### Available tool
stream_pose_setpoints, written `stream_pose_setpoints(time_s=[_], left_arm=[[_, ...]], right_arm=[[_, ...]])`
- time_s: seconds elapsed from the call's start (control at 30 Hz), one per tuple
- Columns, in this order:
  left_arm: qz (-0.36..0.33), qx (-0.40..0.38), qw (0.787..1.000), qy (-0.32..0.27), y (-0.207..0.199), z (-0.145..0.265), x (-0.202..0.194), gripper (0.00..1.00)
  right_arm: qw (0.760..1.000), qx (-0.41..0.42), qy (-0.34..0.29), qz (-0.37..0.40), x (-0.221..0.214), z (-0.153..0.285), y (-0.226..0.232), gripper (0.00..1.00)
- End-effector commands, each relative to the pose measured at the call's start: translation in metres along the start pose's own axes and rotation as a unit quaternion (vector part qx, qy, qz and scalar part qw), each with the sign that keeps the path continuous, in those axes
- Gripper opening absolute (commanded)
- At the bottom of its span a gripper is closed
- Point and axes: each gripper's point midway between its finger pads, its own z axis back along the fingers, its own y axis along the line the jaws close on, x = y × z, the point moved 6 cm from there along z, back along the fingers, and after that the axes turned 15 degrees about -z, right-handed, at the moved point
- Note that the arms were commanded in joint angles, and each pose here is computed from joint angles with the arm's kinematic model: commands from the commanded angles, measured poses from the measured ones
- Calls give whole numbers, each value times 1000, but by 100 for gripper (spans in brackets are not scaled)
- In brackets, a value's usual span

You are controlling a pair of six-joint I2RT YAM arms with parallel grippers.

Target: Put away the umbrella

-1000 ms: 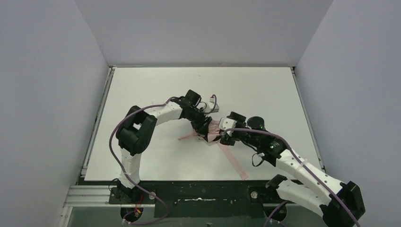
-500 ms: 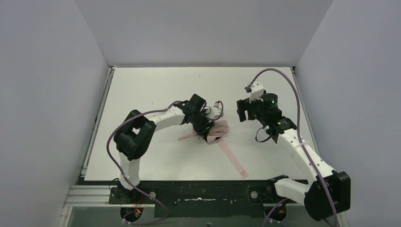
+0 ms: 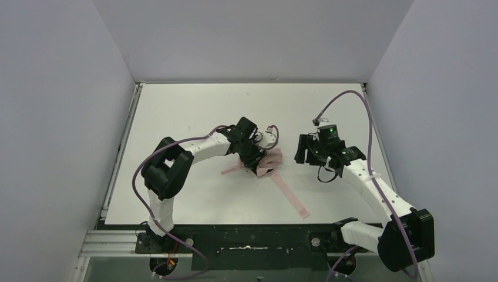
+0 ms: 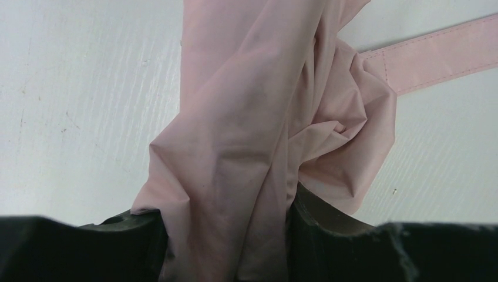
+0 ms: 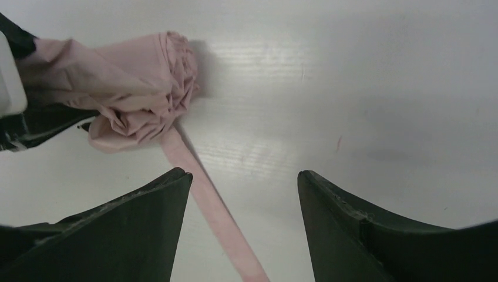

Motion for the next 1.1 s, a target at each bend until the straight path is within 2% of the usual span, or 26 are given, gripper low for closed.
stream_pose_setpoints(time_s=[0.0,0.23,0.33,0.47,0.57,0.63,0.73,0.83,0.93,1.07], left_arm=[[10,24,999,20,12,6,0,0],[11,23,999,23,12,6,0,0],[9,27,999,20,12,6,0,0],[-6,41,999,16,11,7,0,0],[-26,61,998,19,6,8,1,0],[-44,80,996,24,1,8,2,0],[-88,117,989,35,-11,6,7,0],[-133,159,977,54,-22,1,7,0],[-163,185,966,74,-29,-5,8,0],[-192,220,952,96,-32,-8,6,0]], right_arm=[[998,-11,32,-57,-38,3,8,68],[993,-81,73,-35,-88,-1,7,66],[995,-78,55,-40,-89,0,6,66],[999,-48,-22,0,-55,6,12,71],[999,-33,-39,-15,-15,4,3,75],[999,24,-40,-22,13,2,3,75],[993,83,-87,10,54,-1,9,76],[977,138,-145,76,84,-8,24,76],[942,224,-174,180,100,-18,45,75],[891,274,-151,329,106,-36,53,75]])
